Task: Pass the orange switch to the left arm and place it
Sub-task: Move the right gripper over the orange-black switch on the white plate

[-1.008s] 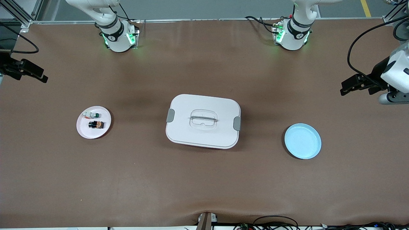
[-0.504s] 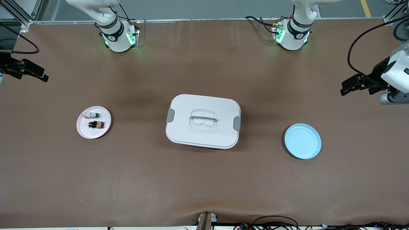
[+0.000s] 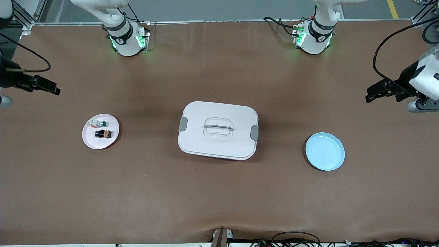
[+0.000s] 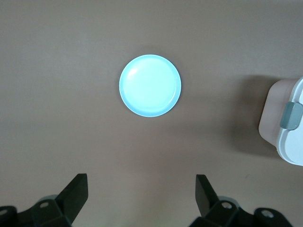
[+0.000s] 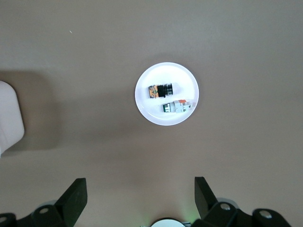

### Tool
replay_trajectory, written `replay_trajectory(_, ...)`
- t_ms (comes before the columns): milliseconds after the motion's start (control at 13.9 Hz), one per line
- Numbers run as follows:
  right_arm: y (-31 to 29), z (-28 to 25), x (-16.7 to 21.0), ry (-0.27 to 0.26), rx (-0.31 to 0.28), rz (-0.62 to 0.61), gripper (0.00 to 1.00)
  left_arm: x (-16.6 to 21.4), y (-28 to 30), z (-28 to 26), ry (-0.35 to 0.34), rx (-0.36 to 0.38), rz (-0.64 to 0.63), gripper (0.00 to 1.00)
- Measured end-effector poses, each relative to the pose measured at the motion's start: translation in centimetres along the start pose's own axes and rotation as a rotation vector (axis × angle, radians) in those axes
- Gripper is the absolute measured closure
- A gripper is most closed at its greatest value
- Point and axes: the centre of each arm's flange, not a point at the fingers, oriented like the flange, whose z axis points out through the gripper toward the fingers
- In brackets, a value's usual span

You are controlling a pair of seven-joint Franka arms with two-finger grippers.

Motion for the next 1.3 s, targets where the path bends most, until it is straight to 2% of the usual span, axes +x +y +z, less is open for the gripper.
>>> replay_trajectory(360, -0.1, 5.0, 2.9, -0.102, -0.011, 0.004, 0.0, 0.0, 0.0, 0.0, 0.001, 0.0, 0.0, 0.0)
replay_trajectory(720, 0.5, 8.9, 5.1, -0.166, -0.017, 0.018, 0.0, 0.0, 0.0, 0.0, 0.001, 0.0, 0.0, 0.0)
replay_trajectory(1296, 1.3, 11.9, 7.9, -0.113, -0.013, 0.033, 0.0, 0.0, 0.0, 0.0, 0.001, 0.0, 0.0, 0.0)
